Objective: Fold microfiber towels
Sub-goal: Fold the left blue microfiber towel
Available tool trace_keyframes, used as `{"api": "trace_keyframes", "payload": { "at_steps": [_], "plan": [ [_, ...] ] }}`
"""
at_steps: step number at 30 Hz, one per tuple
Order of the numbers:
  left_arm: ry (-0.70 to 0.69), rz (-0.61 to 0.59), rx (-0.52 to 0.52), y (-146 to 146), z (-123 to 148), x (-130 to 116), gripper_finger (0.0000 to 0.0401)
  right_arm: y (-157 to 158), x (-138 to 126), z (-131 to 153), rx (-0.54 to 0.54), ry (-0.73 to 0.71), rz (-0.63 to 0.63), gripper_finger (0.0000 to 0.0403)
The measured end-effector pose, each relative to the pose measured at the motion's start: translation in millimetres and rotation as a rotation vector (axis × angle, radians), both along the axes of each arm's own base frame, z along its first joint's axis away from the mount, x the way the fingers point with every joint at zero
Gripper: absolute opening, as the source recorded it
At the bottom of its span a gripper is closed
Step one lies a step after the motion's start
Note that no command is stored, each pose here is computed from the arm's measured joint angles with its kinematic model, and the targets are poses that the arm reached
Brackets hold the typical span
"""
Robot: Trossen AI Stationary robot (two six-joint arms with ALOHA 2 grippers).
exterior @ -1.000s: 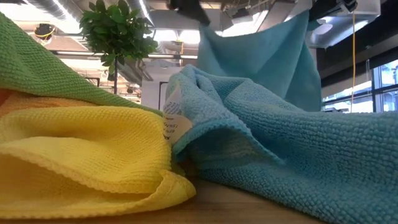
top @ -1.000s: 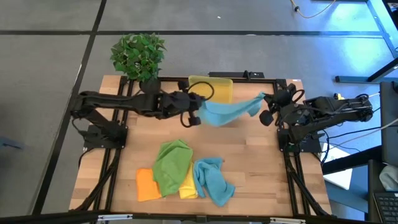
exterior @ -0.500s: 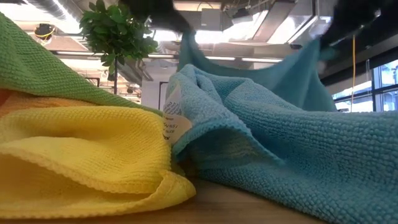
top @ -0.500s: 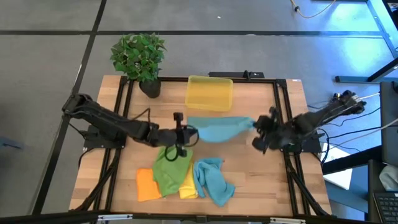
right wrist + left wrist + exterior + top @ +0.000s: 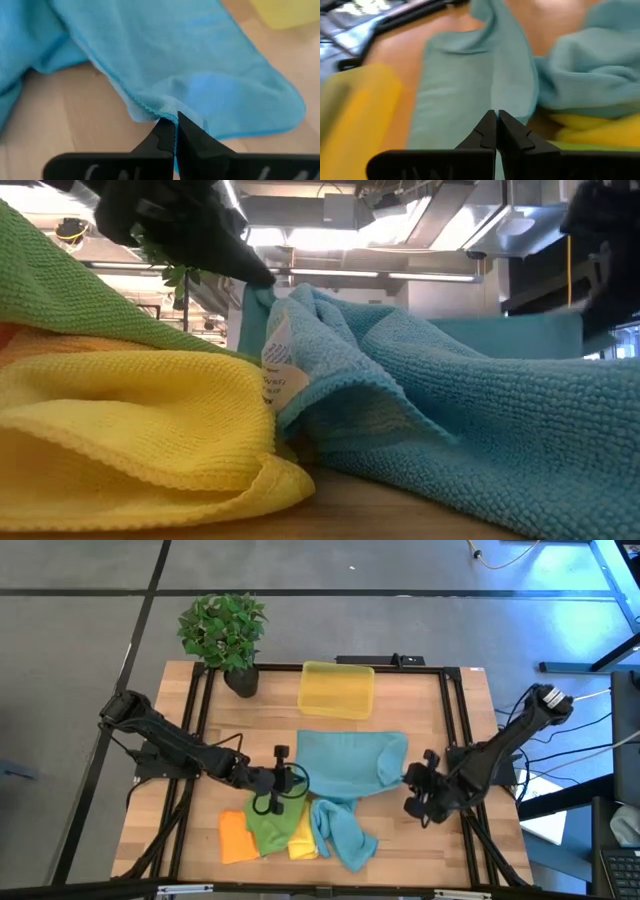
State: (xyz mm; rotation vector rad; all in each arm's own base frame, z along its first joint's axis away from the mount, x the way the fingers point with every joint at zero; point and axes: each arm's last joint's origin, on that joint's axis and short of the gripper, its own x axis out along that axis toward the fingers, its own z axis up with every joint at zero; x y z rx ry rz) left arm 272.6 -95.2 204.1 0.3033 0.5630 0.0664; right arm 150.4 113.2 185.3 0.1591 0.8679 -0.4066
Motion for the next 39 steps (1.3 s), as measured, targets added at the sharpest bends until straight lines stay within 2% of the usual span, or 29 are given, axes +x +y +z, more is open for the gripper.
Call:
{"api": "trace_keyframes", "payload": {
  "at_steps": [3,6,12,17,21,30,35,39],
  "plan": [
    [0.002,0.033,0.013,5,-1,2,0.0,3,1,-14,0.031,0.109,0.013,0.0],
    [0.007,0.039,0.001,11,-1,4,0.0,9,4,-23,0.107,0.177,0.038,0.0],
    [0.042,0.013,-0.003,12,-4,3,0.0,37,6,-22,0.278,0.102,0.161,0.0],
    [0.034,0.011,-0.006,11,-3,3,0.0,48,3,-14,0.313,0.049,0.195,0.0],
    [0.013,0.071,0.033,15,-2,4,0.0,45,1,-14,0.262,0.043,0.134,0.0],
    [-0.004,0.25,0.073,53,0,12,0.0,18,-4,-12,0.068,0.009,-0.16,0.0],
    [0.01,0.304,0.005,82,-2,16,0.0,1,-6,-14,-0.027,0.057,-0.241,0.0],
    [0.02,0.335,-0.043,94,-6,19,0.0,-12,-5,-21,-0.071,0.084,-0.3,0.0002]
  ]
}}
